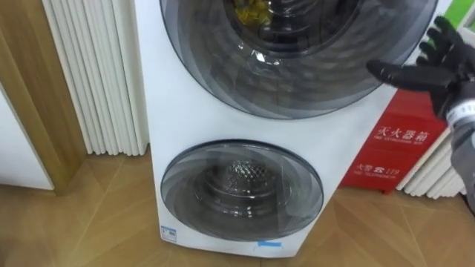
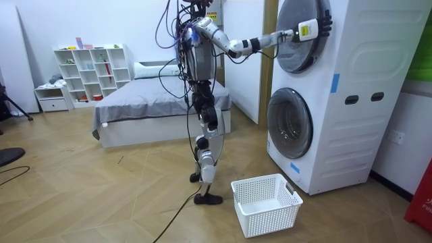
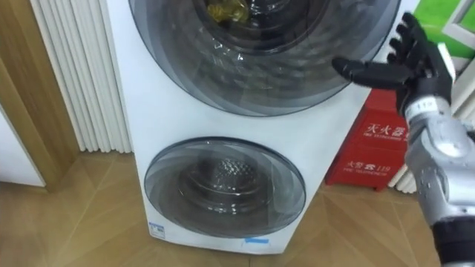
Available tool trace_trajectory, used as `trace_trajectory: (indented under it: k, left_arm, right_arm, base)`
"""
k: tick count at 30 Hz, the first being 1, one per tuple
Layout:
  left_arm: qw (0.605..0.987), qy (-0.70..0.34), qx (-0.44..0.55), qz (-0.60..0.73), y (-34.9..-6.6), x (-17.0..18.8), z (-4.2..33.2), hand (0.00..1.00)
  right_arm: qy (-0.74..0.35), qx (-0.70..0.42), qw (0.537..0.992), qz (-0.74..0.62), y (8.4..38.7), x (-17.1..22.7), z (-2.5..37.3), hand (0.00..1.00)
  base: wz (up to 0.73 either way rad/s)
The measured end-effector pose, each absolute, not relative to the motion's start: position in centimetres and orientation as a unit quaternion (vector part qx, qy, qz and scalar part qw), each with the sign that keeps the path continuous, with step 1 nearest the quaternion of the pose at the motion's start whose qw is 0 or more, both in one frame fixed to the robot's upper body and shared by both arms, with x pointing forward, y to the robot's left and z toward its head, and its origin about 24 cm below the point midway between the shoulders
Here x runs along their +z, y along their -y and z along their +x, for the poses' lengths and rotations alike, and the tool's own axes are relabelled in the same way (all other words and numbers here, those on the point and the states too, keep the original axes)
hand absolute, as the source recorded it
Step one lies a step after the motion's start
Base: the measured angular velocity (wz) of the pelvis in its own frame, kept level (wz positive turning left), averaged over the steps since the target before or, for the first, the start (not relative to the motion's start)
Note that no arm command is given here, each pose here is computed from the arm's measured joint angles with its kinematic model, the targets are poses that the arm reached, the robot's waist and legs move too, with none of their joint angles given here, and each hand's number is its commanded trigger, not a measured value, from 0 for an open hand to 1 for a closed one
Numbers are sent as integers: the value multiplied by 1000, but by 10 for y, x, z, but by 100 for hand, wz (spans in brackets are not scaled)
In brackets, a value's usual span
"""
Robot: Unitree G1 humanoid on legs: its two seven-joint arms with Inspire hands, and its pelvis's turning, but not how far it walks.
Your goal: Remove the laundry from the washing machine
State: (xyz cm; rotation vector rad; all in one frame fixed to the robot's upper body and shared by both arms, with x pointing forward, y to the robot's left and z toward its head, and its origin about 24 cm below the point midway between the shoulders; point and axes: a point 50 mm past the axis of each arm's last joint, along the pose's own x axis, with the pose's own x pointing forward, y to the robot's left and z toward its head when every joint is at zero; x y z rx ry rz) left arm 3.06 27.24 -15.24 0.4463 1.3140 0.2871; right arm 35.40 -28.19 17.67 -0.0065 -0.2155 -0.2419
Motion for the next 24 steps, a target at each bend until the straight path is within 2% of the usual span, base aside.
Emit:
trace_trajectory:
  k: [11, 24]
  left_arm:
    - [753, -604, 114, 234, -273, -152, 37, 0]
    - [759, -594, 110, 241, -274, -151, 46, 0]
  right_arm:
    - [156, -100, 982, -29, 257, 205, 351, 0]
    - [146, -82, 985, -48, 243, 199, 353, 0]
  base:
    - [-5]
    - [-2]
